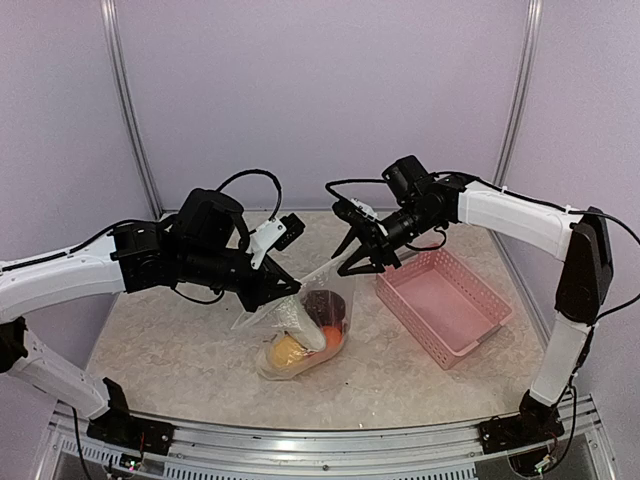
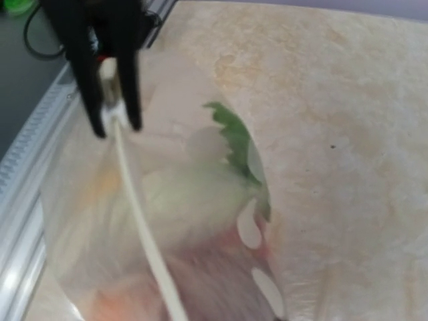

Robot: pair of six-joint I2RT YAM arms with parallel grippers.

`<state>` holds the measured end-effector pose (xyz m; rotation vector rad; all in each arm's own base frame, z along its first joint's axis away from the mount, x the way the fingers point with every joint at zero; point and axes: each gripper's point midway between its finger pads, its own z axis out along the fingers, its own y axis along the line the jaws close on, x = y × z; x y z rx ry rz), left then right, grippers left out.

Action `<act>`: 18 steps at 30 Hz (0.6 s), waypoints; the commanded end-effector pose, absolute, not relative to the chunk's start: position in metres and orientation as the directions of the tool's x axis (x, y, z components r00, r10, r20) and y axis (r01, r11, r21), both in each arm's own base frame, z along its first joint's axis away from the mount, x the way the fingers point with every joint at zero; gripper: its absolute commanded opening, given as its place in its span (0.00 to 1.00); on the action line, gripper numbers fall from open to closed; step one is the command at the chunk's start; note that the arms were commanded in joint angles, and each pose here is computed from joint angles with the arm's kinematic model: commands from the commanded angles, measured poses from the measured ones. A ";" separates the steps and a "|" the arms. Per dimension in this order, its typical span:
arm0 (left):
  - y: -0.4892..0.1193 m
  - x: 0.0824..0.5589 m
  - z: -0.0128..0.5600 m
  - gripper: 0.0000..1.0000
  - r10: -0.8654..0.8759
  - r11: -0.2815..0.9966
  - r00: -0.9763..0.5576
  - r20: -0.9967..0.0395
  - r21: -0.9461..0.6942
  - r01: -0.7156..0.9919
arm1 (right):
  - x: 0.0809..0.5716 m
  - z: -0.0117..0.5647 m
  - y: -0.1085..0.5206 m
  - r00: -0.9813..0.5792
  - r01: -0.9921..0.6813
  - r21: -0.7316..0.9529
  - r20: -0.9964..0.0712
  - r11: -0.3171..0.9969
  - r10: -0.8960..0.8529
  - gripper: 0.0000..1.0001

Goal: Place the food in the zip-top bag and seal the zipper
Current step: Hold the zipper food storage bag at the center of the board.

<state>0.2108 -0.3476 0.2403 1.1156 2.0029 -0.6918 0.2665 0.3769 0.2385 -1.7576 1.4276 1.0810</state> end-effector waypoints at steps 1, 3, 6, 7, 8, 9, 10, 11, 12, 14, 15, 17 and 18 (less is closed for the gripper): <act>-0.358 0.215 0.264 0.04 0.443 0.457 -0.310 -0.841 -0.085 0.885 | 0.258 0.248 0.382 0.101 -0.966 0.024 -0.883 -0.259 -0.458 0.25; -0.358 0.216 0.264 0.04 0.447 0.459 -0.316 -0.837 -0.089 0.884 | 0.255 0.252 0.381 0.111 -0.964 0.014 -0.886 -0.266 -0.450 0.12; -0.357 0.216 0.261 0.04 0.450 0.469 -0.341 -0.825 -0.106 0.877 | 0.252 0.258 0.377 0.141 -0.962 -0.017 -0.884 -0.272 -0.445 0.00; -0.355 0.216 0.260 0.04 0.453 0.476 -0.352 -0.819 -0.112 0.872 | 0.252 0.258 0.374 0.156 -0.962 -0.032 -0.878 -0.271 -0.453 0.00; -0.354 0.216 0.259 0.04 0.454 0.482 -0.363 -0.814 -0.118 0.868 | 0.252 0.258 0.371 0.171 -0.962 -0.046 -0.872 -0.270 -0.459 0.00; -0.351 0.215 0.259 0.04 0.456 0.489 -0.375 -0.807 -0.125 0.863 | 0.253 0.260 0.367 0.183 -0.962 -0.060 -0.868 -0.267 -0.461 0.00; -0.346 0.213 0.258 0.04 0.461 0.497 -0.392 -0.796 -0.133 0.857 | 0.255 0.262 0.361 0.184 -0.964 -0.066 -0.868 -0.259 -0.462 0.00; -0.342 0.212 0.257 0.04 0.465 0.506 -0.403 -0.788 -0.137 0.852 | 0.258 0.263 0.356 0.178 -0.966 -0.065 -0.868 -0.250 -0.464 0.00; -0.337 0.210 0.256 0.04 0.470 0.515 -0.413 -0.780 -0.138 0.846 | 0.262 0.265 0.350 0.170 -0.970 -0.063 -0.867 -0.236 -0.468 0.00; -0.327 0.207 0.253 0.05 0.473 0.533 -0.436 -0.766 -0.145 0.834 | 0.269 0.265 0.338 0.155 -0.974 -0.054 -0.866 -0.219 -0.475 0.00; -0.321 0.206 0.253 0.05 0.473 0.544 -0.447 -0.759 -0.148 0.826 | 0.273 0.265 0.333 0.144 -0.977 -0.046 -0.866 -0.209 -0.480 0.00; -0.311 0.203 0.248 0.06 0.477 0.562 -0.467 -0.745 -0.150 0.813 | 0.277 0.262 0.324 0.122 -0.980 -0.027 -0.864 -0.197 -0.488 0.00; -0.307 0.201 0.246 0.07 0.479 0.569 -0.477 -0.737 -0.153 0.808 | 0.278 0.261 0.321 0.116 -0.981 -0.022 -0.864 -0.193 -0.490 0.00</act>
